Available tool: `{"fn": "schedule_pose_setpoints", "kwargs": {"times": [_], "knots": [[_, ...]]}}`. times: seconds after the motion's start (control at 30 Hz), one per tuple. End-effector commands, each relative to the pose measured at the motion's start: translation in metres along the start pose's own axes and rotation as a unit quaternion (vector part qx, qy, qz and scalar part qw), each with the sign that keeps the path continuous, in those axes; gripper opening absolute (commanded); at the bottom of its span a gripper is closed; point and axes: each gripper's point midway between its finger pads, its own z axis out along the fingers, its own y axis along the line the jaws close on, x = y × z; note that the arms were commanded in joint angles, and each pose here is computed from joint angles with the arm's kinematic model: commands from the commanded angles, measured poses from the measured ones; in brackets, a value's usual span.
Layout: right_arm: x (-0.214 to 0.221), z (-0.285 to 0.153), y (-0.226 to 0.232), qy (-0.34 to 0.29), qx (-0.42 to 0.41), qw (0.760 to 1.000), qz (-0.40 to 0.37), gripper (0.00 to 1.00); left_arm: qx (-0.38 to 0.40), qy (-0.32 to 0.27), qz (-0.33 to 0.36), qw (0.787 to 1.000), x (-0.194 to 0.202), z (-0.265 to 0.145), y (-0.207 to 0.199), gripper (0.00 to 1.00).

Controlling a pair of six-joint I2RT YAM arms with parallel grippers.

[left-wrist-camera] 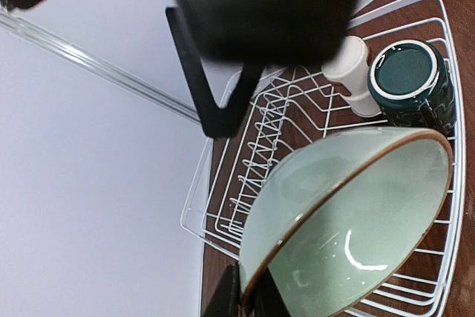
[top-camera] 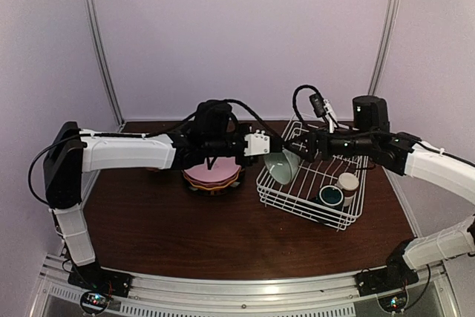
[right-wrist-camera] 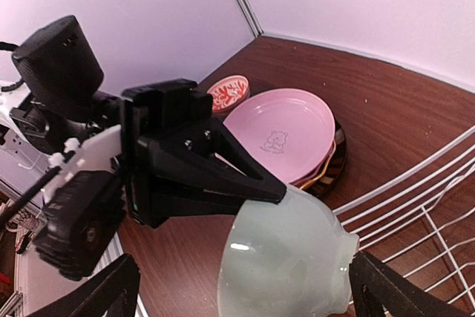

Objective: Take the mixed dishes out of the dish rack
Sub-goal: Pass from the right arm to the left, then place the bowl in the bowl.

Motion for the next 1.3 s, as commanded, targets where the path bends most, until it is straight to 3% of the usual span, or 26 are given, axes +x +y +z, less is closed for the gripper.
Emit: {"fn": "schedule_pose_setpoints", "kwargs": {"times": [0.0,0.13,0.23,0.5,0.73,0.9,1.03,1.27], "knots": [[-0.051,-0.026,0.017,-0.079,-0.003,0.996,-0.032,1.00,-0.115,-0.028,-0.065,0.991,-0.030,-0.032,0.066,0.00],[-0.067,-0.047,0.012,-0.109,0.035,0.993,-0.040,1.00,-0.169,0.002,-0.151,0.974,-0.017,-0.053,0.096,0.00],[-0.072,-0.060,0.000,-0.123,0.080,0.988,-0.043,1.00,-0.212,0.050,-0.228,0.949,0.005,-0.073,0.119,0.00],[-0.065,-0.075,-0.020,-0.125,0.150,0.980,-0.050,1.00,-0.240,0.184,-0.430,0.851,0.080,-0.127,0.141,0.00],[-0.055,-0.072,-0.026,-0.117,0.156,0.980,-0.050,1.00,-0.285,0.229,-0.593,0.717,0.148,-0.202,0.147,0.00],[-0.050,-0.067,-0.032,-0.110,0.161,0.980,-0.046,1.00,-0.303,0.264,-0.685,0.607,0.199,-0.254,0.127,0.00],[-0.048,-0.063,-0.034,-0.107,0.158,0.981,-0.043,1.00,-0.318,0.285,-0.729,0.535,0.236,-0.284,0.105,0.00],[-0.044,-0.058,-0.037,-0.105,0.157,0.981,-0.036,1.00,-0.312,0.313,-0.768,0.464,0.274,-0.300,0.071,0.00]]}}
